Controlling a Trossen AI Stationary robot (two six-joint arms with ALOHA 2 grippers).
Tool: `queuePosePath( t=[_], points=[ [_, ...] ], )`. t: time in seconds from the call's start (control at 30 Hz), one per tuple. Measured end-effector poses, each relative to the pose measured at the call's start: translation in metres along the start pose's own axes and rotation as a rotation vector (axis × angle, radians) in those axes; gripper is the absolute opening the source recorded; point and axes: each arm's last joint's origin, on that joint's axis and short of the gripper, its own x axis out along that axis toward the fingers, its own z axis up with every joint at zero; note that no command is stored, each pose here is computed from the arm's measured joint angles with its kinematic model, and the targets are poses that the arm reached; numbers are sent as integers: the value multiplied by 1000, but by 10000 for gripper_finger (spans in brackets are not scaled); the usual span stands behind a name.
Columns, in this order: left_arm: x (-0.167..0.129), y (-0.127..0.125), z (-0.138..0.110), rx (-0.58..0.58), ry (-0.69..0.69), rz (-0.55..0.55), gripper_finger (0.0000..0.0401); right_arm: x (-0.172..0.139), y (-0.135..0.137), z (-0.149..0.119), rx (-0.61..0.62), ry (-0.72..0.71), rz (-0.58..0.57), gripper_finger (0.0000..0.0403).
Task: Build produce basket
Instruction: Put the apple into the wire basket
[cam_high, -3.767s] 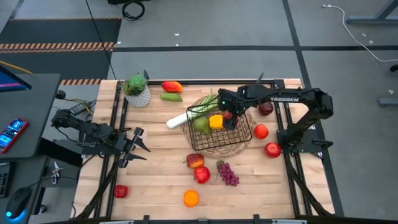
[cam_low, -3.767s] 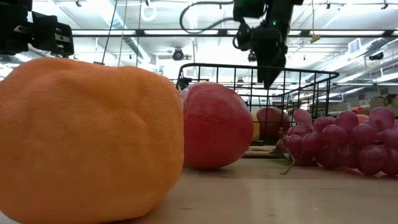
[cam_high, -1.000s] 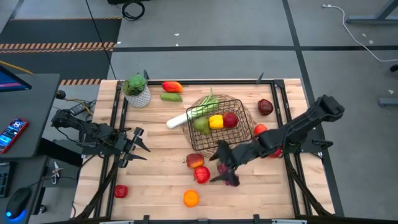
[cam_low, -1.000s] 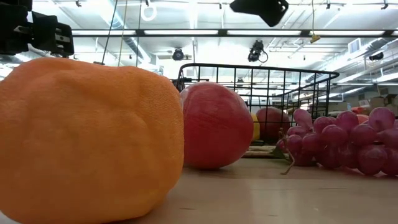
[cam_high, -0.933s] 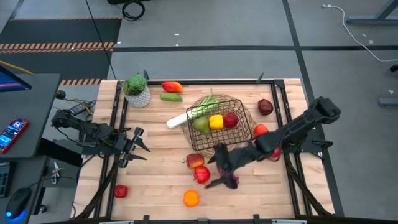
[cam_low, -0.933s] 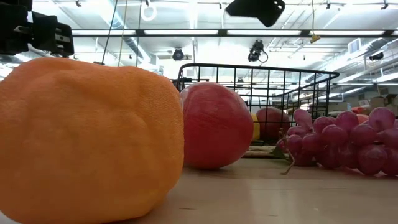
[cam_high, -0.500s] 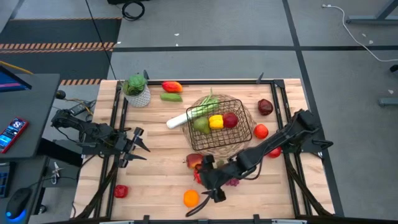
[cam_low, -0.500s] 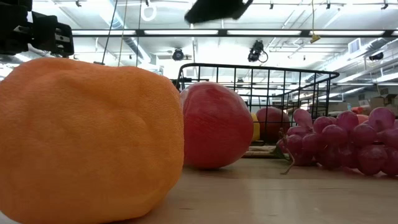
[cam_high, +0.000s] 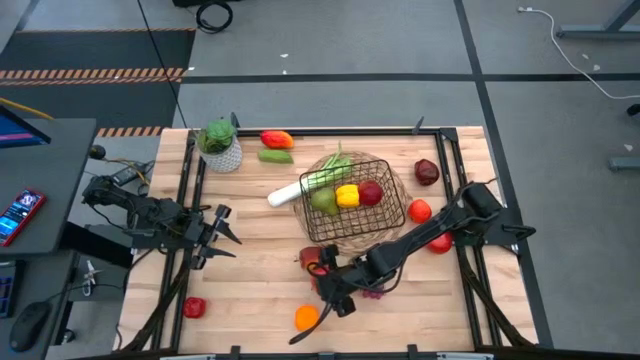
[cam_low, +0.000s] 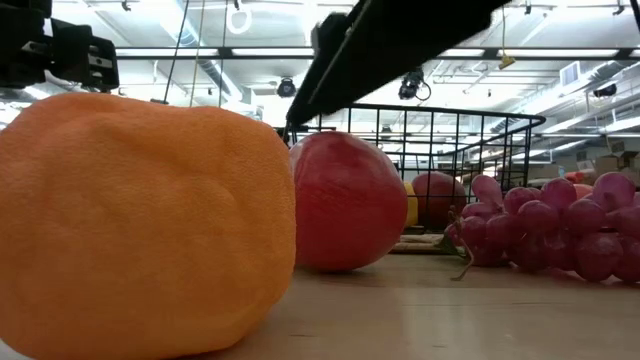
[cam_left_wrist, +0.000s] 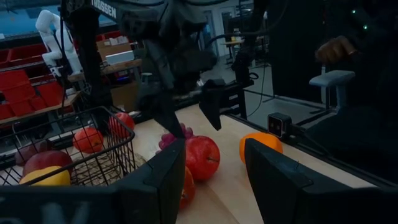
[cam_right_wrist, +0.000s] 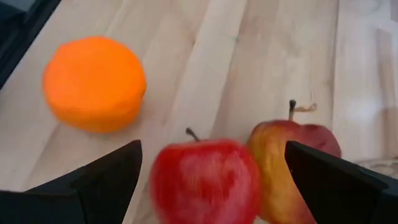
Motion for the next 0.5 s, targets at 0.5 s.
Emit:
queuePosePath(
  t=[0.5],
  points=[
    [0,0,0,0,0,0,172,36,3,-22,4,133,14,400]
  ],
)
